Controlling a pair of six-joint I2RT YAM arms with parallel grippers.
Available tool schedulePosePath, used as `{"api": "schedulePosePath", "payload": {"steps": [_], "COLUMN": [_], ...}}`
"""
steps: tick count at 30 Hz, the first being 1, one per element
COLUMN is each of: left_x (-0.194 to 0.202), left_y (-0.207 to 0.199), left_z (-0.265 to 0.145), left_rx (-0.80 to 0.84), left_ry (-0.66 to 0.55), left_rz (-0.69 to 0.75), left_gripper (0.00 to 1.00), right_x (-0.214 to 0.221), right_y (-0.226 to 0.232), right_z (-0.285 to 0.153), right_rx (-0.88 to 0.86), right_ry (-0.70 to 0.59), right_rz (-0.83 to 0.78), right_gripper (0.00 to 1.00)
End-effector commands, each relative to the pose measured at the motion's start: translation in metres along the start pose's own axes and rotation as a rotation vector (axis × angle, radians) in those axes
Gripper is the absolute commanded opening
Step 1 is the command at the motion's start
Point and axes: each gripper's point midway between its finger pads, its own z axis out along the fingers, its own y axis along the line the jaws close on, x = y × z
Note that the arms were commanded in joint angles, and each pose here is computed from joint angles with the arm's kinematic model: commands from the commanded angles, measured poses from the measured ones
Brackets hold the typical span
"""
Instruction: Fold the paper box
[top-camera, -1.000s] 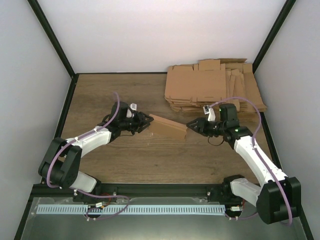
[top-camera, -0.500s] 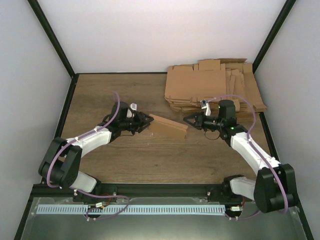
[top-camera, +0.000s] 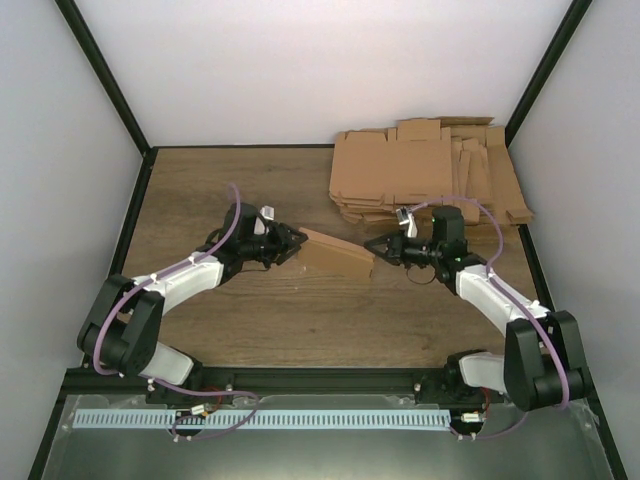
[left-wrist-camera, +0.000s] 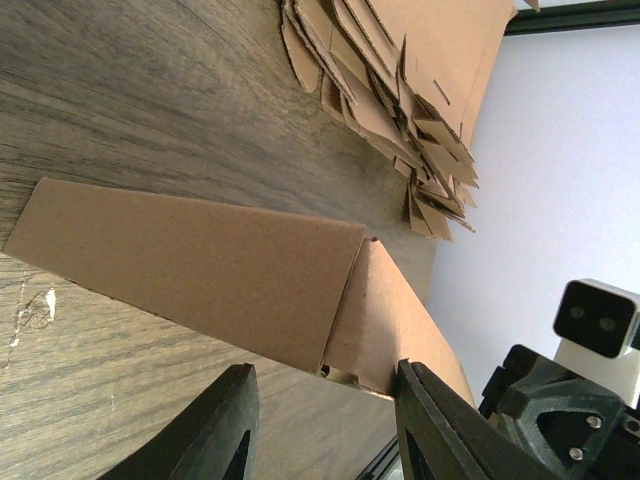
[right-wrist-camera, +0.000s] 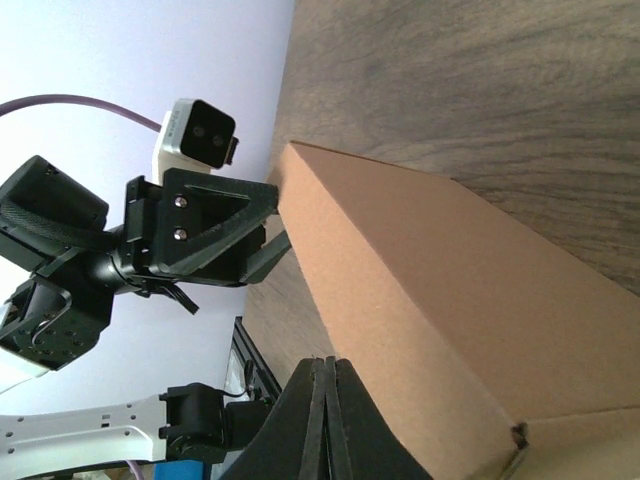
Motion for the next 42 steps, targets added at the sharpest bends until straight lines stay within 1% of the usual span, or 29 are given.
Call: {"api": "schedulePosePath", "payload": {"steps": [1,7,14,16,25,29,33,39,42], "left_x": [0.010,0.011,0.011,0.011,0.011,0.011,0.011,0.011,0.011], "left_y": [0.027,0.030,0.029,0.029,0.031,0.030,0.032,0.031,0.031], "left_z": [0.007,0.007,0.007,0.007,0.007,0.008,0.008,0.009,0.009], "left_rx": [-0.093,-0.097,-0.097,-0.096,-0.099,-0.096,-0.099,-0.099,-0.097], "left_ry": [0.029,0.032,0.032,0.032,0.032,0.035,0.036,0.037,0.035], "left_rz": [-0.044,-0.049,-0.046,-0.045,-0.044,-0.044,-0.045,-0.045,-0.046], "left_gripper": [0.40,0.40,0.40,0.40,0.40,0.40,0.40,0.40,0.40], "right_x": [0.003,0.011,-0.004,-0.005,0.024,0.032,0.020,-0.007,-0.004], "right_y": [-0.011,-0.024,0.006,0.008,-0.047,-0.055,-0.035,0.018,0.017], "right_z": [0.001,0.004,-0.003,-0.003,0.006,0.011,0.009,-0.002,-0.003], "right_rx": [0.002,0.019,-0.024,-0.026,0.045,0.027,-0.014,-0.072,-0.069], "right_ry": [-0.002,0.011,-0.015,-0.017,0.008,0.030,0.030,0.011,0.009], "right_rz": [0.003,0.030,-0.018,-0.022,0.045,0.052,0.012,-0.104,-0.114], "right_gripper": [0.01,0.01,0.01,0.01,0.01,0.01,0.01,0.01,0.01]}}
